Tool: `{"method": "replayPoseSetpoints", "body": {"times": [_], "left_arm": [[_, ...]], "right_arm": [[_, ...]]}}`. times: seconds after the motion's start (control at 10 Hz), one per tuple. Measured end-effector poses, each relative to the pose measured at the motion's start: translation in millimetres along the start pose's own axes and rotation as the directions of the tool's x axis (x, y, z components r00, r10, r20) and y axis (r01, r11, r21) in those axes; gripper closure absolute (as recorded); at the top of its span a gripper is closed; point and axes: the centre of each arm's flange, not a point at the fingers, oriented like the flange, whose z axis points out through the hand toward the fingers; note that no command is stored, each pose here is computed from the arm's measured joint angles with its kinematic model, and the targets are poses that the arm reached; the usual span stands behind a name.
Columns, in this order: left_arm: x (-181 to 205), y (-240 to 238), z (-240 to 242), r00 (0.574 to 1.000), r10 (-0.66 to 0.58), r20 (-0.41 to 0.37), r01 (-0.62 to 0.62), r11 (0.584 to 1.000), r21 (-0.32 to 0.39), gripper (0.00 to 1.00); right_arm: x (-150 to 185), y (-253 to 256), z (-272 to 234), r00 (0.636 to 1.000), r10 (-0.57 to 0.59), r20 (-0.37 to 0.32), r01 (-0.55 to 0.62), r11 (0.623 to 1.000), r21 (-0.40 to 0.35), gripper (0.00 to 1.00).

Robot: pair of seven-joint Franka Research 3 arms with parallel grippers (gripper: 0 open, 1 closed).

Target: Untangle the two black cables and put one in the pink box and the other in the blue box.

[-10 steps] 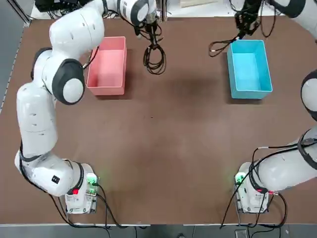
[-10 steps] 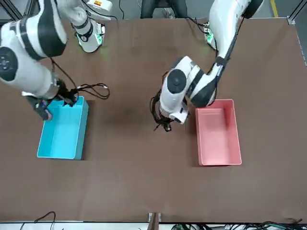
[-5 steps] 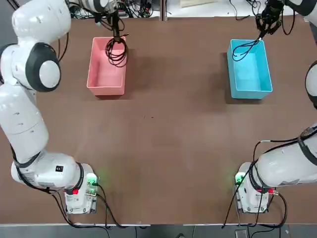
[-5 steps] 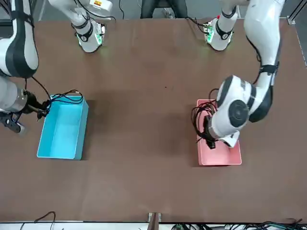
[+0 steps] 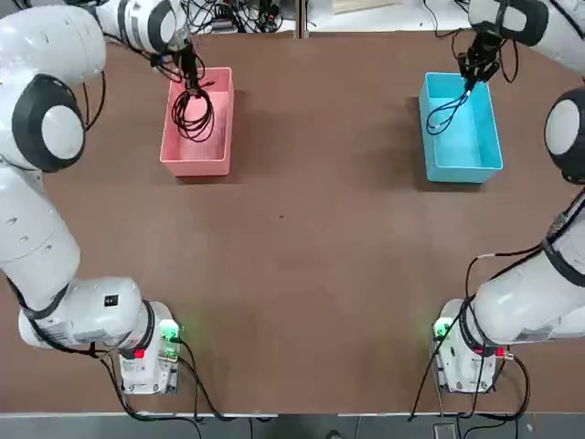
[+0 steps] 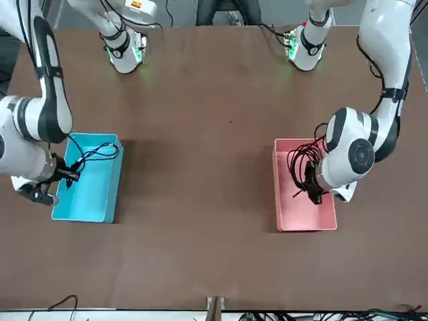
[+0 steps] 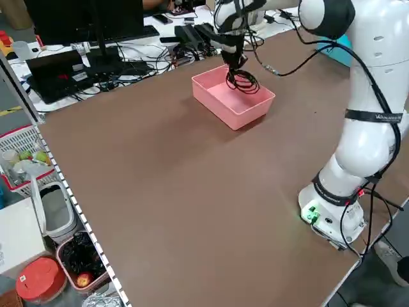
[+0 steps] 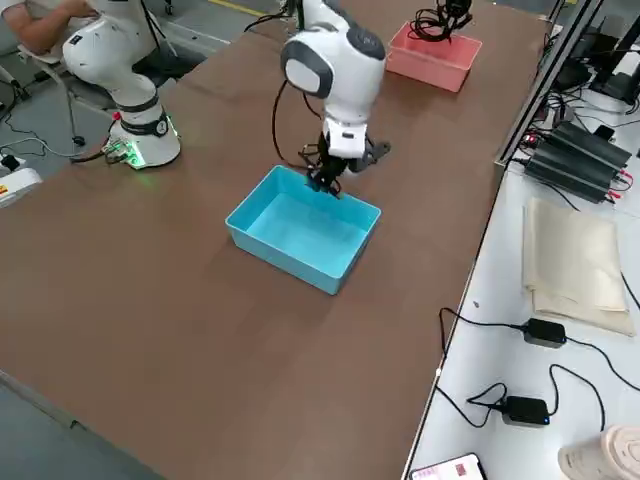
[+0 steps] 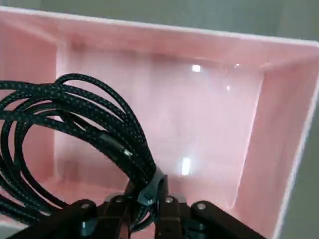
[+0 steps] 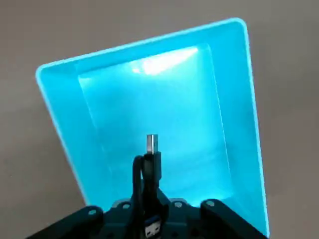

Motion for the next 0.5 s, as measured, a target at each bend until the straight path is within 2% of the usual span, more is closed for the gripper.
{"method": "replayPoseSetpoints", "body": {"times": [0.1,0.3,0.5], "left_arm": [[5.7,-2.9,7.0,1.000,-0.004,-0.002,0.004,1.000,0.006,0.84],[13.1,-0.8,10.2,1.000,-0.001,0.005,0.001,1.000,-0.006,0.78],[10.5,2.6,0.1,1.000,0.014,0.014,-0.014,0.999,-0.032,0.50]], "right_arm": [[4.3,16.8,5.7,1.000,-0.031,0.001,0.031,1.000,0.001,0.94],[10.3,51.1,7.5,0.995,-0.095,-0.016,0.095,0.995,0.005,0.94],[17.8,58.5,21.4,0.991,-0.128,-0.033,0.128,0.992,0.002,0.94]]}}
